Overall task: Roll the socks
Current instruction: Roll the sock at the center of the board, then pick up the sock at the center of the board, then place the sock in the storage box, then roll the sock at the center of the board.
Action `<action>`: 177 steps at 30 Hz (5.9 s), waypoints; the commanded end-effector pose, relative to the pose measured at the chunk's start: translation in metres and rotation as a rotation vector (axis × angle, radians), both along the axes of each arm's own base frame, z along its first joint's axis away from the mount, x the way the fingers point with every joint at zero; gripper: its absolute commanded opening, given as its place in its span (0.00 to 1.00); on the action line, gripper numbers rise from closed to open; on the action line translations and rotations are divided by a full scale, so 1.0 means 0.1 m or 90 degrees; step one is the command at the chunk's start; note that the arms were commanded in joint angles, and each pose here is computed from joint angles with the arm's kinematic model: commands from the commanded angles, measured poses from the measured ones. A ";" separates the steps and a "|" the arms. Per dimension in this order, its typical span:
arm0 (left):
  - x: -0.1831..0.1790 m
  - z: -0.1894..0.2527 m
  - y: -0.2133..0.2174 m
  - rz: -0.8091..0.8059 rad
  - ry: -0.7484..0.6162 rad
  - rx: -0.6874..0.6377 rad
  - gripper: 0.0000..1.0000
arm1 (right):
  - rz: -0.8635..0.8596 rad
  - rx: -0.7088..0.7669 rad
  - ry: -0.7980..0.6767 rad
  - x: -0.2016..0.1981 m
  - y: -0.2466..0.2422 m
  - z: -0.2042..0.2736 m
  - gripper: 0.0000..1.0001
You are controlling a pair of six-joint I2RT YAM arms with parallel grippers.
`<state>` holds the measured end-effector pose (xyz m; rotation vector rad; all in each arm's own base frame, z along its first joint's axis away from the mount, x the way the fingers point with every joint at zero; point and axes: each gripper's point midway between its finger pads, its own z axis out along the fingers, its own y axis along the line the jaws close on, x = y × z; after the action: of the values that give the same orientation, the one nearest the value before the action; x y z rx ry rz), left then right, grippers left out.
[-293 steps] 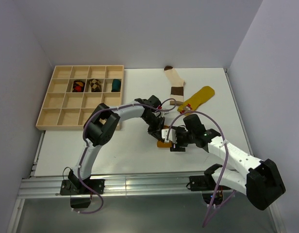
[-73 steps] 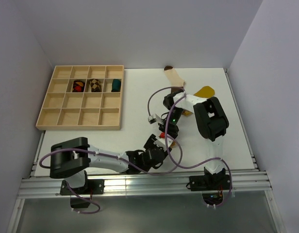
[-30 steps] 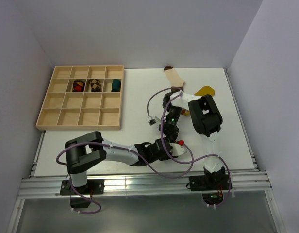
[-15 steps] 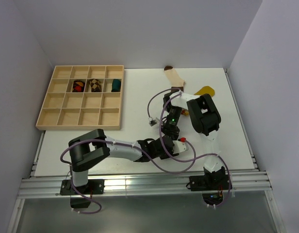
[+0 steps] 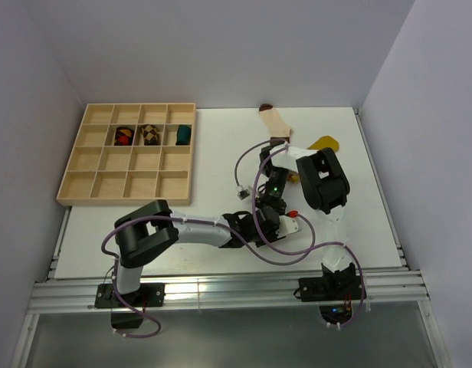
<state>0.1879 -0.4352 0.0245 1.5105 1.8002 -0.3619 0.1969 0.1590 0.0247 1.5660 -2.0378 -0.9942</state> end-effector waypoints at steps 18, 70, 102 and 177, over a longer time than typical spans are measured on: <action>-0.18 -0.19 0.00 -0.009 0.195 -0.020 0.00 | -0.340 0.169 -0.228 0.93 -0.23 0.95 0.61; 2.67 1.54 5.56 1.227 -0.332 -0.039 0.00 | -0.563 0.185 -0.407 1.11 -0.92 1.53 0.59; 3.01 -0.10 4.91 1.118 0.177 -0.148 0.00 | -0.564 0.167 -0.390 1.04 -0.94 1.38 0.59; 2.16 2.64 2.43 0.699 0.104 -0.543 0.53 | -0.449 -0.030 -0.646 1.95 -0.84 0.57 0.68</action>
<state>0.4076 -0.1875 0.2382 -0.1422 2.0679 -0.4743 0.3670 0.0695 0.0843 1.3607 -3.3962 -0.4778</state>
